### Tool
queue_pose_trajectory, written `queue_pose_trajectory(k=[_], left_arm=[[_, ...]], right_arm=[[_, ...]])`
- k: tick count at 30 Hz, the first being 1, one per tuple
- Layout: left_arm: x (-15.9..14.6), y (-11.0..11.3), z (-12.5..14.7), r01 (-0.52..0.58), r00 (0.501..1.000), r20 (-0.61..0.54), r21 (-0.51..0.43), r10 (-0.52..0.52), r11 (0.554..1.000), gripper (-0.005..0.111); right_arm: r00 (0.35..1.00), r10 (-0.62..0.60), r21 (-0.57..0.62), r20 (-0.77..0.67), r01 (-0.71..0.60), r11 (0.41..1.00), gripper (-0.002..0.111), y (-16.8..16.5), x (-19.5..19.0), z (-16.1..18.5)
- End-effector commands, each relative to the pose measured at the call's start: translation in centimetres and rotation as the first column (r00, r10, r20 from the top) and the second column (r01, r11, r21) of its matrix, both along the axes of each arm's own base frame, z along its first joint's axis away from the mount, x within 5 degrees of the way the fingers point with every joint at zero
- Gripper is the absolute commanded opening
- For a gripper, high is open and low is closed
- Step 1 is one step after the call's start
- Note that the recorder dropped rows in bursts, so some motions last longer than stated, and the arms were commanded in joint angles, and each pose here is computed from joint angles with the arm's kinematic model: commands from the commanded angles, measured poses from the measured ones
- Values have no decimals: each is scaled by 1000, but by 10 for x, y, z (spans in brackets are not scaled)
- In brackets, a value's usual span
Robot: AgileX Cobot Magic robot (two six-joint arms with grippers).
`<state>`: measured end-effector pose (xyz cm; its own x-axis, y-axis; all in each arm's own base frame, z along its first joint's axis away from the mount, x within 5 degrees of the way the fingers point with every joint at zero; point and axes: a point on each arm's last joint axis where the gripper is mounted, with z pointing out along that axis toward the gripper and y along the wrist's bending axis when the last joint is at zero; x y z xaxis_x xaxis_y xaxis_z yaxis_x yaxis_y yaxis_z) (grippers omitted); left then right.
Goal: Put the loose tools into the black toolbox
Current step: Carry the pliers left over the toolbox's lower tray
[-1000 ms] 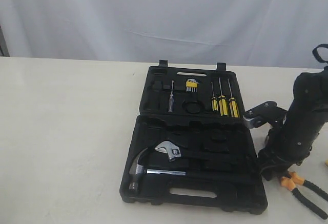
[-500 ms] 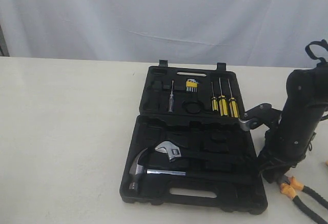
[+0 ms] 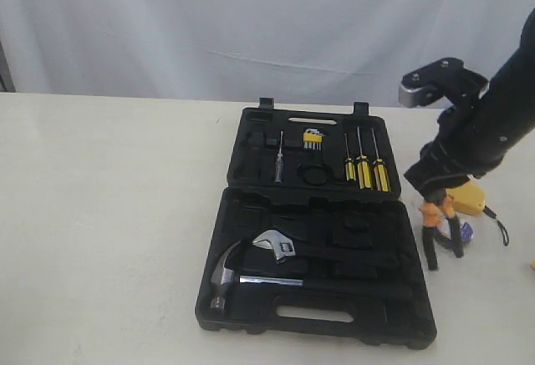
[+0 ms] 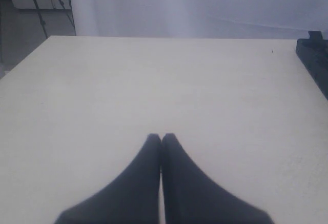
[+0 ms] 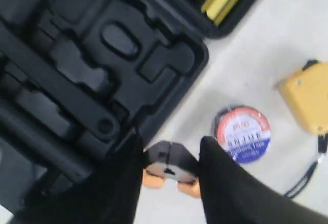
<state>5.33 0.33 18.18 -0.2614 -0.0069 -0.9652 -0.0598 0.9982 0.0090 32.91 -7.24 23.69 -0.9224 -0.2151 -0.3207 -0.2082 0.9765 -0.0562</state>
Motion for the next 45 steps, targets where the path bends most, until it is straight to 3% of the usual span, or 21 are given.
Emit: queue_pose_trajectory(k=[1,9,18,23,27,32,45], left_arm=[[0,0,1,4,1000,9,-2,-4,1000,0],[0,0,1,4,1000,9,-2,-4,1000,0],[0,0,1,4,1000,9,-2,-4,1000,0],[0,0,1,4,1000,9,-2,-4,1000,0],[0,0,1,4,1000,9,-2,-4,1000,0],[0,0,1,4,1000,9,-2,-4,1000,0],[0,0,1,4,1000,9,-2,-4,1000,0]], right_arm=[[987,89,49,131,-96,994,-1,17,15,25],[941,249,-24,229,-250,968,-1,49,31,46],[934,335,-118,122,-321,940,-1,40,34,28],[920,390,-98,33,-385,918,-1,38,50,-16],[893,449,2,-19,-450,893,-1,44,53,-40],[869,494,72,8,-493,867,-1,52,56,-49],[871,481,29,102,-486,873,-1,53,74,-30]])
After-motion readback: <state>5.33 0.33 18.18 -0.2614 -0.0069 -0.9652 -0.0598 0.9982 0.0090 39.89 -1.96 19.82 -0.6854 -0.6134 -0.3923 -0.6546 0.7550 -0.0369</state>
